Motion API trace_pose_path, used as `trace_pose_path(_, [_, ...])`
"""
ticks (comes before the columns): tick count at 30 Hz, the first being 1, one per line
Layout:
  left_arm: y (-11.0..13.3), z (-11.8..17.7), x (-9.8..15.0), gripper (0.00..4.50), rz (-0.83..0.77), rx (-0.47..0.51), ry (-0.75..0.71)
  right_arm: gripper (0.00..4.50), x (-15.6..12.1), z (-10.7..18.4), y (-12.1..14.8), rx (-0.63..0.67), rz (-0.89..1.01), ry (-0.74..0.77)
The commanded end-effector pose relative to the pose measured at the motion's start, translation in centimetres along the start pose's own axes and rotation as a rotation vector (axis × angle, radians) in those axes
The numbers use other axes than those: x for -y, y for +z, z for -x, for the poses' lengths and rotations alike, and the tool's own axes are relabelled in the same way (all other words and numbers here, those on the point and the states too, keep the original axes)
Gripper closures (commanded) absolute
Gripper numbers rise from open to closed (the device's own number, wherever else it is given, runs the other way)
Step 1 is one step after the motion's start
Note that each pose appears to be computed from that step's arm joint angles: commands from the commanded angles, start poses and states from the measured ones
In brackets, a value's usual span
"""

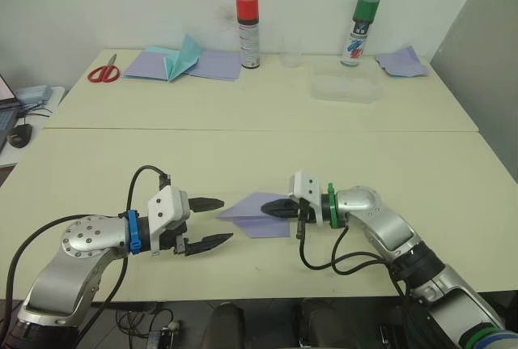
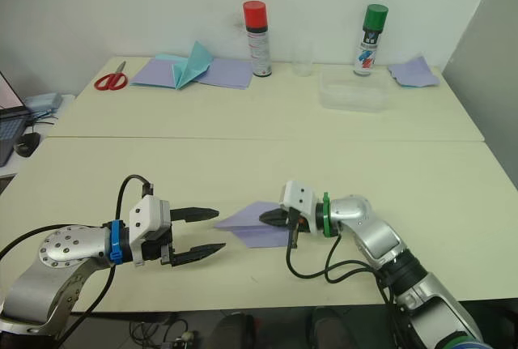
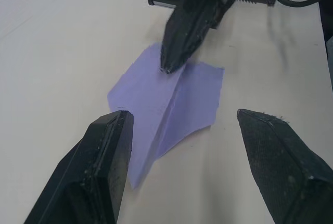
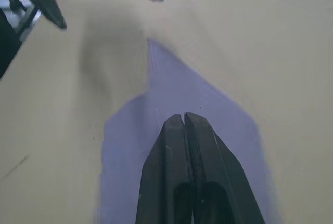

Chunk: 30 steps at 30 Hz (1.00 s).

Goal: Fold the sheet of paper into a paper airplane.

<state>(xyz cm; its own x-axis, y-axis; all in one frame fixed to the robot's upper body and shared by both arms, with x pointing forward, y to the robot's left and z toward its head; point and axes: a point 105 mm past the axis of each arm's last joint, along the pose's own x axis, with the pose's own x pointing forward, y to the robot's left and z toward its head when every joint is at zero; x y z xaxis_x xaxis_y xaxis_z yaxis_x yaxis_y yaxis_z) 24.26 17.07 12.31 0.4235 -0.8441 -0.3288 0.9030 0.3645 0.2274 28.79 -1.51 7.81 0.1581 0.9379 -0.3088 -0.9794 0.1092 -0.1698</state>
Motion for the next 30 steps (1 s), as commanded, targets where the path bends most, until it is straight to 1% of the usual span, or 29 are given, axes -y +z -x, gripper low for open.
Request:
trace_pose_path(1, [0.9,0.3,-0.3,0.96,-0.052,0.011,0.021,4.47,-0.6,-0.1,0.4,0.004,0.046,0.020])
trace_pose_path(9, [0.3,0.3,-0.6,0.96,-0.017,-0.009,0.041,4.47,-1.5,-0.4,0.3,-0.012,0.130,0.039])
trace_pose_path(13, [-0.2,-0.5,-0.1,0.96,-0.001,-0.023,0.014,4.47,-1.5,-0.5,0.3,-0.018,0.271,0.022])
trace_pose_path(18, [-0.9,-1.7,0.2,0.96,0.001,-0.033,-0.005,4.47,-1.9,-0.4,0.7,0.006,0.483,0.037])
trace_pose_path(24, [-1.0,-2.4,1.0,0.96,-0.018,-0.026,-0.063,4.47,-1.8,-0.5,1.1,0.043,0.637,0.021])
trace_pose_path(26, [-1.4,-2.4,1.3,0.96,-0.043,-0.044,-0.089,4.47,-1.5,-0.6,1.1,0.055,0.626,0.006])
trace_pose_path(27, [-1.6,-2.5,1.2,0.96,-0.081,-0.056,-0.088,4.47,-1.5,-0.5,1.2,0.059,0.630,0.004])
trace_pose_path(30, [-1.9,-3.0,-0.2,0.96,-0.180,-0.072,-0.023,4.47,-1.1,-0.4,1.3,0.064,0.622,-0.003])
